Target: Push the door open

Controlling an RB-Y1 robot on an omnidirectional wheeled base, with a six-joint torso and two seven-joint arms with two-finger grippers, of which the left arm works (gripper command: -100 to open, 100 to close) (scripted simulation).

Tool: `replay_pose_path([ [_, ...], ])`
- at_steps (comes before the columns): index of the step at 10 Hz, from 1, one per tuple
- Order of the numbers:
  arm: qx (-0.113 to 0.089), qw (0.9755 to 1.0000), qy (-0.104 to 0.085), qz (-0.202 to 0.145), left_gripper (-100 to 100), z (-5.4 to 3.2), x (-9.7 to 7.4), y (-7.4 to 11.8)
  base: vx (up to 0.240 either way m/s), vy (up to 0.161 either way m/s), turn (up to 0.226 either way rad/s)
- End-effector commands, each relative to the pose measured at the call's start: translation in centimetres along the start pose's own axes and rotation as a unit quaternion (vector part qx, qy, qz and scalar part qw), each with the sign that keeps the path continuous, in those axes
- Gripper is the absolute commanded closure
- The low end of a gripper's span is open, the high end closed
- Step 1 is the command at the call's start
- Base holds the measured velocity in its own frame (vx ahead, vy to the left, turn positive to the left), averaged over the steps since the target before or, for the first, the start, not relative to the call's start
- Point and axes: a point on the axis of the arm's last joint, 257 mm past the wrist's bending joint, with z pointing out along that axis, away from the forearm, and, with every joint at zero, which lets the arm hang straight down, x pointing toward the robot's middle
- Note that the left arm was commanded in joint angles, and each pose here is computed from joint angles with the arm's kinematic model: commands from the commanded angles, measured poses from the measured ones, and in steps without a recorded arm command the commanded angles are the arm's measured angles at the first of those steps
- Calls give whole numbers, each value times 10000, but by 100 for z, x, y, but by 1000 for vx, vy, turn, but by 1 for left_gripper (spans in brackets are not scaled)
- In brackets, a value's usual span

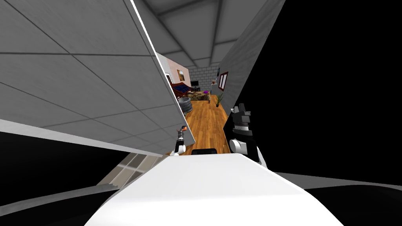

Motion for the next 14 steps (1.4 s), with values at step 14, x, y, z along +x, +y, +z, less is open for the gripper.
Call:
replay_pose_path([
  [14, 3, 9958, -917, 17, 100, -17, -787, 1, 166, -45, 50],
])
